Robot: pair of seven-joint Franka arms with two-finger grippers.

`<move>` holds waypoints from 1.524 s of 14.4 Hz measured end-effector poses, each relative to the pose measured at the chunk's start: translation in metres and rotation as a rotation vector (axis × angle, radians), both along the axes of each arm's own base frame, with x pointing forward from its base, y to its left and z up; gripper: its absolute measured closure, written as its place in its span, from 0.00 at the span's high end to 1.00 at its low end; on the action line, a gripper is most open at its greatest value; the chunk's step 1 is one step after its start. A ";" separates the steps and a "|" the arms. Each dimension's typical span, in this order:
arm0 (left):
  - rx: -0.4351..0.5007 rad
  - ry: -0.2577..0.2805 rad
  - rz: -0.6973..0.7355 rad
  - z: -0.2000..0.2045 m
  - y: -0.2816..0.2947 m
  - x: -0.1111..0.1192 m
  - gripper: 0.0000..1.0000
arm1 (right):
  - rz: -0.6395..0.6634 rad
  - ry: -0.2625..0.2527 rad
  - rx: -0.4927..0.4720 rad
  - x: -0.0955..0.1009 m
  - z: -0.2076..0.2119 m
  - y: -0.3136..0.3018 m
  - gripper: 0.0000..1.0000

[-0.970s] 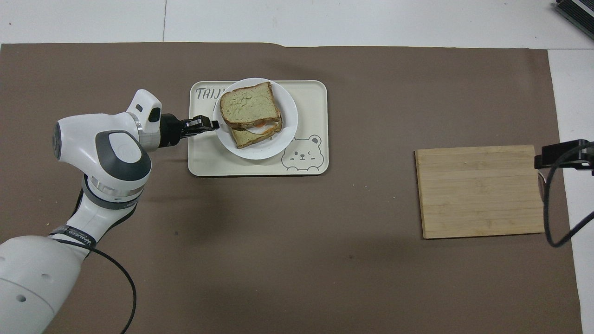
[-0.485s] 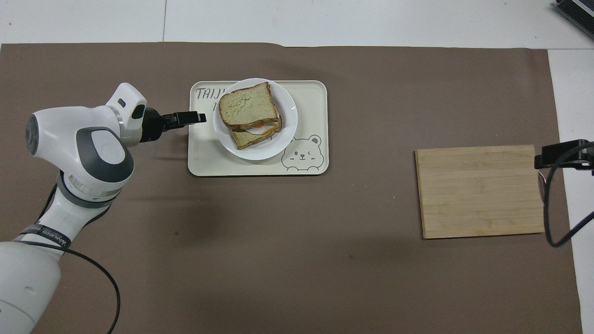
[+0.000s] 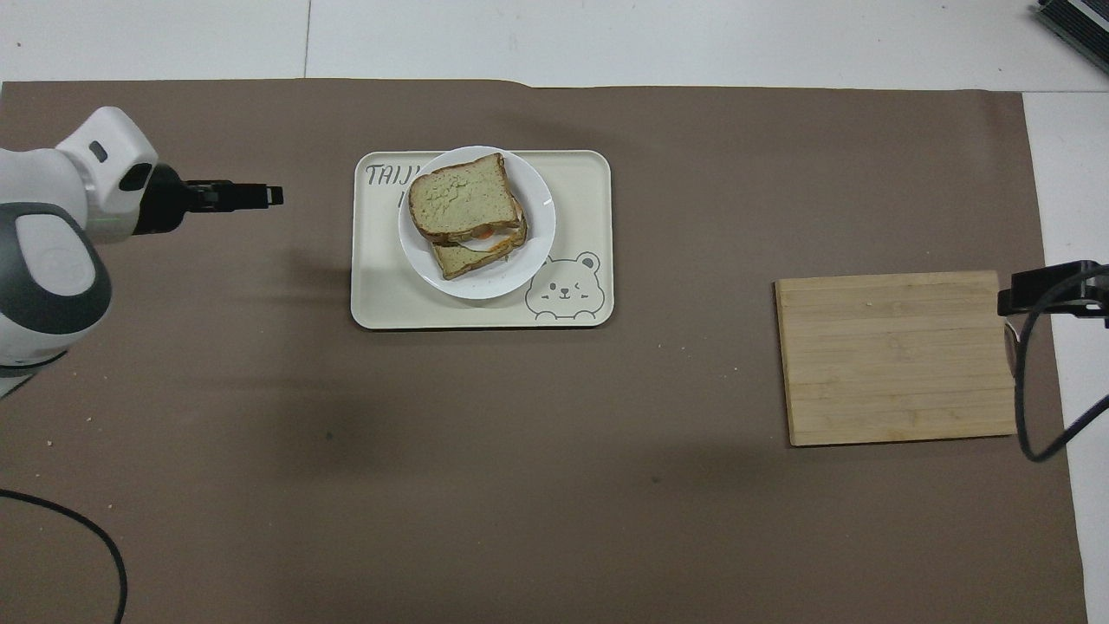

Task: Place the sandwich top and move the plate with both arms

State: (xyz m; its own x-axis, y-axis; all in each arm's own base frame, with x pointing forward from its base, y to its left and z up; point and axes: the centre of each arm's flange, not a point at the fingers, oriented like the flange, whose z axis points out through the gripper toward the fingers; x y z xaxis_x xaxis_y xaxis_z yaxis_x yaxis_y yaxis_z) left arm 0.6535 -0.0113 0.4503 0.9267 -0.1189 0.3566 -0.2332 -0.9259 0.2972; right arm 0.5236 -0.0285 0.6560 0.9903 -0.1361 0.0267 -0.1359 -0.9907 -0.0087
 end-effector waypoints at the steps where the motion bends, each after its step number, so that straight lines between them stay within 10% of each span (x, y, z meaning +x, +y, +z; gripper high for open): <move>1: 0.087 0.005 -0.043 0.028 0.017 0.002 1.00 | 0.000 0.000 0.000 0.000 0.000 0.000 1.00; 4: 0.242 0.062 -0.129 0.108 0.037 -0.005 1.00 | 0.000 0.000 0.000 0.000 0.000 0.000 1.00; 11: 0.230 0.190 0.013 0.229 0.038 -0.065 1.00 | 0.000 0.000 0.000 0.000 0.000 0.000 1.00; 22: 0.345 0.269 -0.001 0.250 0.030 -0.102 1.00 | 0.000 0.000 0.000 0.000 0.000 0.000 1.00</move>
State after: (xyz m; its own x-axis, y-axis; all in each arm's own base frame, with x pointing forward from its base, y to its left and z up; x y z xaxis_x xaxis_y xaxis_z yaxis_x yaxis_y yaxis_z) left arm 0.5511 0.0189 0.7002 0.9809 -0.1900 0.0411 -0.1909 -0.9814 0.0204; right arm 0.5236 -0.0285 0.6560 0.9903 -0.1361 0.0267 -0.1359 -0.9907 -0.0087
